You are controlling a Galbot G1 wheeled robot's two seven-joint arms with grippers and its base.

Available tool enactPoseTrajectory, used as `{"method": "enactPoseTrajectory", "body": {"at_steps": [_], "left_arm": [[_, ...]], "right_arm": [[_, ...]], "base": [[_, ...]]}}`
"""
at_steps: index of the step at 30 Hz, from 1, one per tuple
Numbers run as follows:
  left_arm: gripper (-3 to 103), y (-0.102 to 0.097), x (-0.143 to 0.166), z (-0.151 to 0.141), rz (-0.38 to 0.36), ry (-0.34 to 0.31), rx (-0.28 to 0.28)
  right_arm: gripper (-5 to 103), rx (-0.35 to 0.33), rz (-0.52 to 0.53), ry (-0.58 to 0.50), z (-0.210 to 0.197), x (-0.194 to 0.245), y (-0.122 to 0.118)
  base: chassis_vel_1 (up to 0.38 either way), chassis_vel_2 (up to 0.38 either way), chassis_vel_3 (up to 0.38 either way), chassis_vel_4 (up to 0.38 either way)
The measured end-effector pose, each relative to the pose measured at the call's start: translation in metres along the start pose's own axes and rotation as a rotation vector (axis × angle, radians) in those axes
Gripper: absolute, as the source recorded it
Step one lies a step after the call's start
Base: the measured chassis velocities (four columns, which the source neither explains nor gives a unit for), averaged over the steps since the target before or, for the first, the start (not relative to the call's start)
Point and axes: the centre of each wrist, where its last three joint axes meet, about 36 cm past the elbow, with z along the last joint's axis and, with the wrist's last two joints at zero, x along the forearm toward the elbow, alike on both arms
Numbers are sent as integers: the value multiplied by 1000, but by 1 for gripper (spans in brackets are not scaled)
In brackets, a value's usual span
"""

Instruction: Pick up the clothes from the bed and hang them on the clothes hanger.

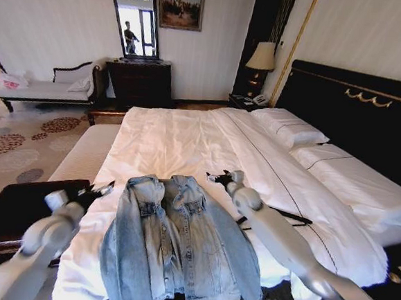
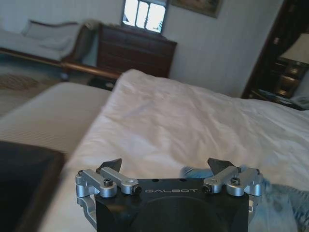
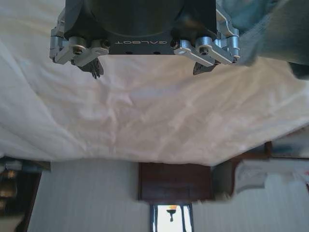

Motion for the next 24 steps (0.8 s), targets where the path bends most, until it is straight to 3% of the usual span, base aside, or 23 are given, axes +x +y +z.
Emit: {"method": "enactPoseTrajectory", "body": {"at_steps": [1,6,10,17,24], "left_arm": [[100,0,0,0,0,0,0],[100,4,60,34,-37,-19,-69],[100,4,86,52,-49,-19,-102],[100,0,107,91,-85,-3,-90],[100,0,115,118,-108,-44,-148]], "right_arm": [[100,0,0,0,0,0,0],[100,17,-1,-29,28,65,1],[100,54,8,-37,44,84,7],[100,70,-18,-12,71,101,21],[100,61,-57,10,95,99,42]], "base": [[0,0,0,0],[0,0,0,0],[0,0,0,0],[0,0,0,0],[0,0,0,0]]}}
